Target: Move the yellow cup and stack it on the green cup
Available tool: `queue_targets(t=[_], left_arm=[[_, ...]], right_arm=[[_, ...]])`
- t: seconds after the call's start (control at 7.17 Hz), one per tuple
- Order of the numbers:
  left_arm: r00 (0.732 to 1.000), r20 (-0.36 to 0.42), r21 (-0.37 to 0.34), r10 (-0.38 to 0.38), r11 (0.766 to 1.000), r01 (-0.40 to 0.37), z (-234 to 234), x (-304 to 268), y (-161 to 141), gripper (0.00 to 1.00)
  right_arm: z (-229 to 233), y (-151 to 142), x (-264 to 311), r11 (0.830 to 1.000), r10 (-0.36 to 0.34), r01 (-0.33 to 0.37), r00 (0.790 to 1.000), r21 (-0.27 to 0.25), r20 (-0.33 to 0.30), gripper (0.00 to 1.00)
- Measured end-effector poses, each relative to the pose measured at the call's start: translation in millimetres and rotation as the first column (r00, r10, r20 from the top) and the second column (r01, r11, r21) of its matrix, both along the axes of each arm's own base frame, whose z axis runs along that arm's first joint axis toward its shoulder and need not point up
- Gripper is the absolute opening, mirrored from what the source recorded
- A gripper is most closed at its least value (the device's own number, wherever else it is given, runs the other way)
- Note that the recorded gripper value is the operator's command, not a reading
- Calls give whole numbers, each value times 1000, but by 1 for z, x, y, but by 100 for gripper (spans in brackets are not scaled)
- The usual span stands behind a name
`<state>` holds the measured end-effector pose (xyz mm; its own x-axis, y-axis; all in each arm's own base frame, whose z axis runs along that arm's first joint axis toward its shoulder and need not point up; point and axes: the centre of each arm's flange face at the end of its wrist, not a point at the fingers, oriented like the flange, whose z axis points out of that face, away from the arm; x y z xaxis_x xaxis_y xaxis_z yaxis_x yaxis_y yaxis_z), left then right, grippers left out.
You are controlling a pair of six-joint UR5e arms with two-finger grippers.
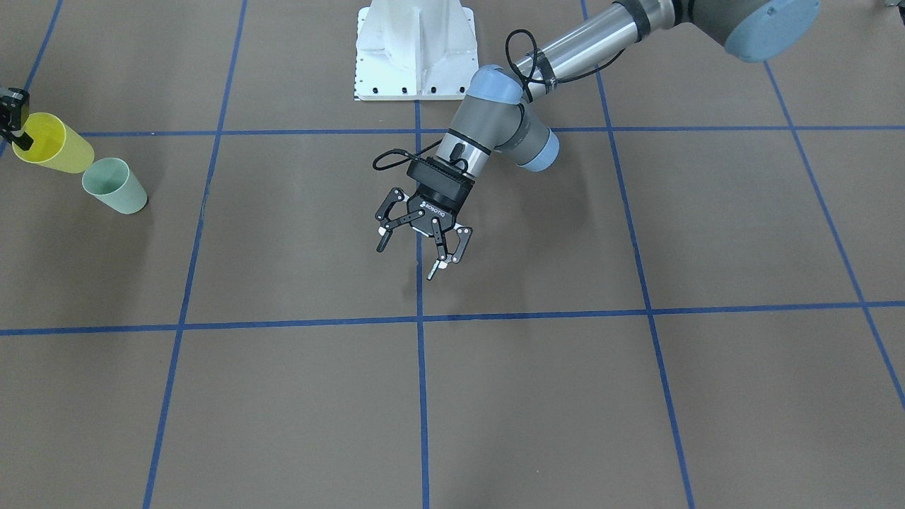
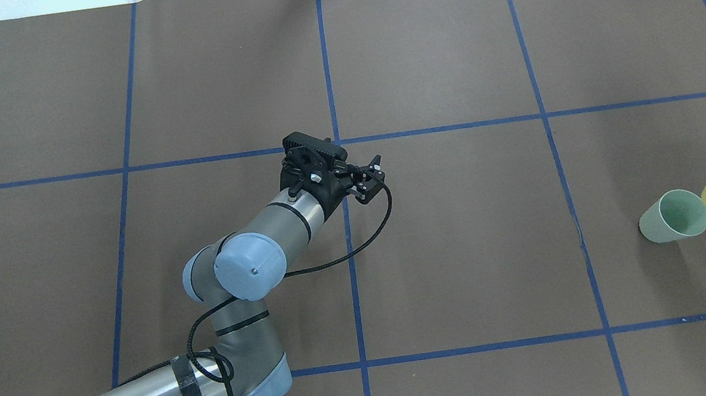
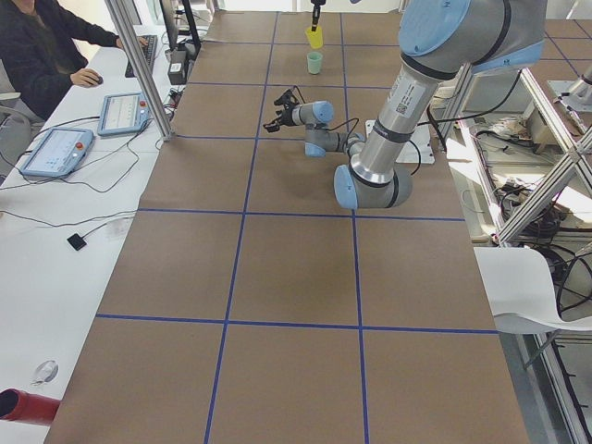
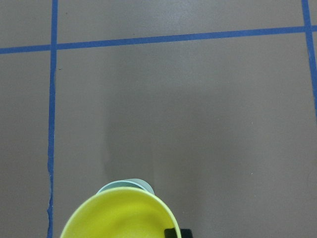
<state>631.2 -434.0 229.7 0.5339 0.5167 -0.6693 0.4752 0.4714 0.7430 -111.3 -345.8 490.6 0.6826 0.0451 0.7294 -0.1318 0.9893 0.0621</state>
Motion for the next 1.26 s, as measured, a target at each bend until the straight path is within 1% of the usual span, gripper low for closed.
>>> queue_targets(t=[0.28, 0.7, 1.26], left_arm=[[1000, 6, -3, 1, 1000, -1, 5, 0, 0, 99], [1000, 9, -5, 3, 1000, -3, 7, 0, 1, 99], [1000, 8, -5, 3, 1000, -3, 8, 0, 1, 99]], right_arm=[[3, -5, -15, 1000, -1, 1, 1000, -11, -6, 0], [5, -3, -26, 999, -15, 15, 1000, -29, -5, 0], [4, -7, -31, 1000, -19, 18, 1000, -24, -3, 0]])
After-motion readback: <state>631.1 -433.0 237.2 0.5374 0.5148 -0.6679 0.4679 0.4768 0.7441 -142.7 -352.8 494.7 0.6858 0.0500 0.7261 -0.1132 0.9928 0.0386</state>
